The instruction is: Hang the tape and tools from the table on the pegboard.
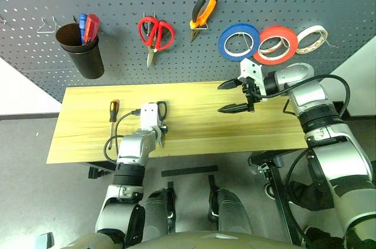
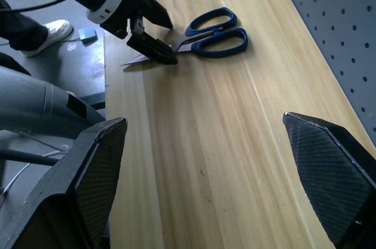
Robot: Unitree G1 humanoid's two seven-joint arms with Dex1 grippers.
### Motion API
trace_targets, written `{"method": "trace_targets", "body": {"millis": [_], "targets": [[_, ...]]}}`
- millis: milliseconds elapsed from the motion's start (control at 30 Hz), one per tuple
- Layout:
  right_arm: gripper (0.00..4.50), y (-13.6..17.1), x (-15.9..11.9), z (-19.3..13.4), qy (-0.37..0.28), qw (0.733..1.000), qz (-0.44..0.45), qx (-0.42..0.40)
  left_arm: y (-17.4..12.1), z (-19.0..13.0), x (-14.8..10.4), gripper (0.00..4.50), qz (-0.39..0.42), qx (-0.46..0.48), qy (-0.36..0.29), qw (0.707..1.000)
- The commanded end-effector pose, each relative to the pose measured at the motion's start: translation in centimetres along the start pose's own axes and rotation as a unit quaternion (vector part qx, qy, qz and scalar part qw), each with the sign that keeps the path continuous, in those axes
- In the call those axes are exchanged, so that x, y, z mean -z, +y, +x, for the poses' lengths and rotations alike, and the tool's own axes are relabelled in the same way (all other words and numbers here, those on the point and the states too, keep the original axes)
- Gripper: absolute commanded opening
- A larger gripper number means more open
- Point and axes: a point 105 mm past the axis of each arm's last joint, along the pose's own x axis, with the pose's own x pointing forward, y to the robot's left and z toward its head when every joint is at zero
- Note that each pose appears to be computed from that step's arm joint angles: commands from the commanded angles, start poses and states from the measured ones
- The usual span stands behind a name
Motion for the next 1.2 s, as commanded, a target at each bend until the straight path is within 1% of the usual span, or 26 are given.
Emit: {"method": "trace_targets", "body": {"millis": [33, 267, 533, 667, 733, 800, 900, 1000, 1067, 1200], "targets": [[4.5, -0.6, -1.9, -0.8, -0.04, 0.999, -0.001, 0.013, 0.0, 0.5, 2.6, 2.71, -0.016, 0.006, 0.056, 0.998], [4.5, -1.0, -2.3, -0.7, -0.058, 0.998, 0.002, 0.03, 0.9, 1.0, 2.4, 0.63, 0.005, 0.0, 0.065, 0.998], [4.5, -1.3, -2.2, -0.8, -0.073, 0.996, 0.008, 0.047, 2.1, 0.6, 1.4, 0.61, 0.016, 0.0, 0.04, 0.999], [4.5, -1.3, -2.7, -1.3, -0.082, 0.995, 0.001, 0.049, 1.4, -1.5, -0.3, 0.61, 0.049, 0.082, -0.029, 0.995], [4.5, -1.2, -3.2, -1.7, -0.093, 0.995, -0.002, 0.046, 1.1, -3.3, -1.8, 0.61, 0.06, 0.131, -0.094, 0.985], [4.5, -1.0, -3.7, -2.1, -0.108, 0.993, -0.002, 0.042, 0.9, -5.2, -3.1, 0.61, 0.093, 0.173, -0.167, 0.966], [4.5, -0.9, -4.4, -2.8, -0.126, 0.991, -0.003, 0.045, 0.9, -8.0, -3.4, 0.61, 0.138, 0.232, -0.223, 0.937], [4.5, -0.4, -4.9, -3.5, -0.142, 0.989, 0.0, 0.042, 0.7, -10.9, -4.3, 0.61, 0.141, 0.289, -0.291, 0.901], [4.5, -0.2, -5.4, -4.0, -0.157, 0.987, -0.002, 0.043, 0.6, -12.8, -4.9, 0.61, 0.151, 0.319, -0.338, 0.873], [4.5, 0.1, -6.2, -4.7, -0.171, 0.984, -0.011, 0.05, 1.0, -15.6, -5.4, 0.61, 0.162, 0.37, -0.387, 0.829]]}}
